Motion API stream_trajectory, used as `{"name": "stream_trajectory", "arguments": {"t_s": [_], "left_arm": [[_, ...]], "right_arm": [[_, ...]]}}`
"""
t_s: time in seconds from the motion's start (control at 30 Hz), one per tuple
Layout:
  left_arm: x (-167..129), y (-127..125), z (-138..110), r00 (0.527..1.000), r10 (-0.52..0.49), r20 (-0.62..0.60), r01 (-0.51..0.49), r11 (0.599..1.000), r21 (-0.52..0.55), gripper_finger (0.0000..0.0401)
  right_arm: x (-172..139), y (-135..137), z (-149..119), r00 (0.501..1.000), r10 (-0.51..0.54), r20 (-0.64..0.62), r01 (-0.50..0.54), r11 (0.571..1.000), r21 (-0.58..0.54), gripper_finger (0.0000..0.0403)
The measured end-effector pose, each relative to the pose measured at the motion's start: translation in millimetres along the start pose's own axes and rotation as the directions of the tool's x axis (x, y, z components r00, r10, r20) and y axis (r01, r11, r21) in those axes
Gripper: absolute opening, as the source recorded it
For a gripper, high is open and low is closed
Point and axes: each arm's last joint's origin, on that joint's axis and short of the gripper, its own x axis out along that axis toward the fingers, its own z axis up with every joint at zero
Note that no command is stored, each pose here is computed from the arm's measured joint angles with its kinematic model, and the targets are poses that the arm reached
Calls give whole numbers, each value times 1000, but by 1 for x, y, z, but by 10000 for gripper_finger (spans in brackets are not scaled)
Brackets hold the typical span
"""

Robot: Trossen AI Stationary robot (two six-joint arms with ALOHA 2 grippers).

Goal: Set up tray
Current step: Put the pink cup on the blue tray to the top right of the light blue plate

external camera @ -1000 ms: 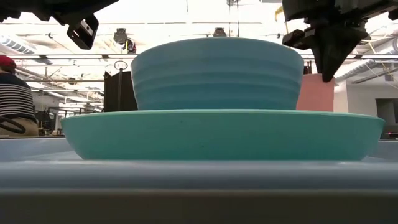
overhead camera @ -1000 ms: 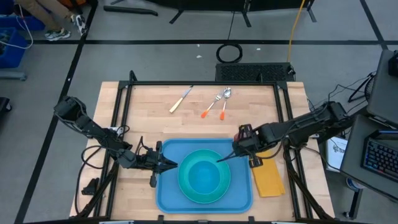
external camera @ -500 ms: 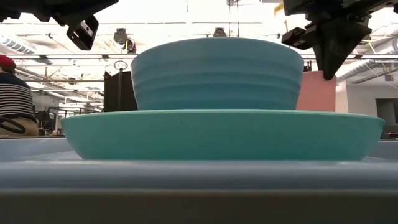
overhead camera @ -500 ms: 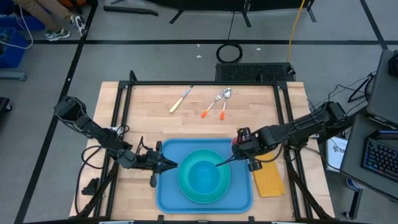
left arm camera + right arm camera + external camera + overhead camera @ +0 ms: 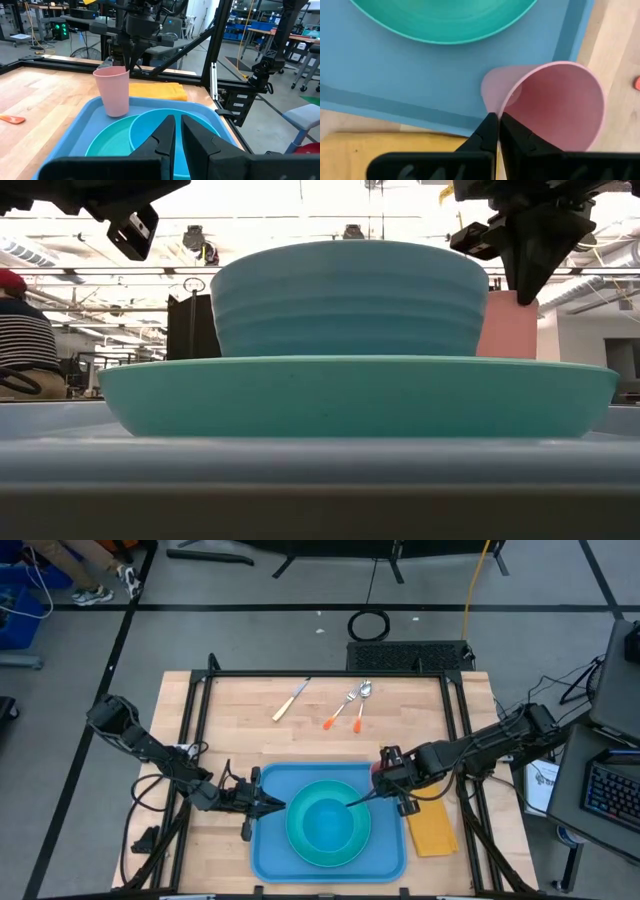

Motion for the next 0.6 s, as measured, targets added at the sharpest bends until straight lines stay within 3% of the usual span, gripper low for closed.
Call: {"name": "stream_trajectory", "arguments": {"t_s": [0.6], "left_arm": [[0, 0, 0, 1000, 0, 0, 0, 1000, -2, 33]], "right_arm": [[10, 1, -3, 1000, 3, 1, -3, 1000, 6, 0]]}}
